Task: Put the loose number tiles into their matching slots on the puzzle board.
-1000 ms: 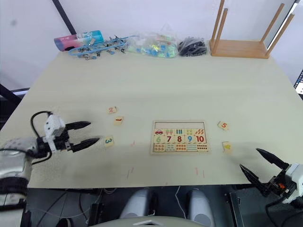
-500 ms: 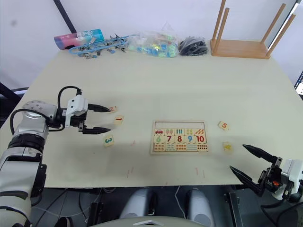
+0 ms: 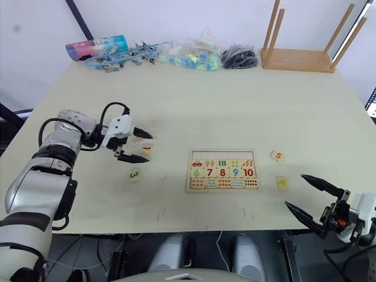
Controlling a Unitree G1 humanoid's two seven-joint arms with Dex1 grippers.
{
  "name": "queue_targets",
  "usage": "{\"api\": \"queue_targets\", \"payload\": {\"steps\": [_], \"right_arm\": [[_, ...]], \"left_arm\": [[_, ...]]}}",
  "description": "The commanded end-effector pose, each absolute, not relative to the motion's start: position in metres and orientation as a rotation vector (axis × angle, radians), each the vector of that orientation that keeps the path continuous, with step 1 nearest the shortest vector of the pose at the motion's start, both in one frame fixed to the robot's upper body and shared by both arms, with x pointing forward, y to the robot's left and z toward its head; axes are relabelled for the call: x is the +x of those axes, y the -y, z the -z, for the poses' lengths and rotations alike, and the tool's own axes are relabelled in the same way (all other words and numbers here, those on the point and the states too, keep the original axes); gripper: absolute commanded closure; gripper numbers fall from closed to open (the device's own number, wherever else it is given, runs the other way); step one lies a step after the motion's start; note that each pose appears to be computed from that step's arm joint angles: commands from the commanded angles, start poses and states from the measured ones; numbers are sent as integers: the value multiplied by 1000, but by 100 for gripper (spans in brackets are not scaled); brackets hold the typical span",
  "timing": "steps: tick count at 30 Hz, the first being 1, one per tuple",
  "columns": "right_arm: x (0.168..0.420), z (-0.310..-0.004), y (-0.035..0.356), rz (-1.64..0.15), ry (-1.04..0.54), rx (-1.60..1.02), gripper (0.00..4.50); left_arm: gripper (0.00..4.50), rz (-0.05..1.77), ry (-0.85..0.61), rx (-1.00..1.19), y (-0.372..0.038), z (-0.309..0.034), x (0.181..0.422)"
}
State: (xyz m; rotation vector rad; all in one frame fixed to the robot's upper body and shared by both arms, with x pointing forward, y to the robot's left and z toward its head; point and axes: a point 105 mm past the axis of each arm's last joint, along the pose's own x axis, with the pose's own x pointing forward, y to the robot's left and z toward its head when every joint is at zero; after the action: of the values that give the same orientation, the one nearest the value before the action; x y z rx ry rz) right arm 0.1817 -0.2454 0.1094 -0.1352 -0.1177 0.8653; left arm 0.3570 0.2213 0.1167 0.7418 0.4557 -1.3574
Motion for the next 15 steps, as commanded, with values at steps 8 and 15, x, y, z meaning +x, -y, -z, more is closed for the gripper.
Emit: {"api": "queue_targets", "payload": {"steps": [8,15], "right_arm": [[177,-118,254,-822,145,-185,11],[178,-115,252,-821,148,-181,0]], "left_arm": [[0,1339,-502,775,-232,-119,356],[77,1324,-520,768,-234,-116,356]]}}
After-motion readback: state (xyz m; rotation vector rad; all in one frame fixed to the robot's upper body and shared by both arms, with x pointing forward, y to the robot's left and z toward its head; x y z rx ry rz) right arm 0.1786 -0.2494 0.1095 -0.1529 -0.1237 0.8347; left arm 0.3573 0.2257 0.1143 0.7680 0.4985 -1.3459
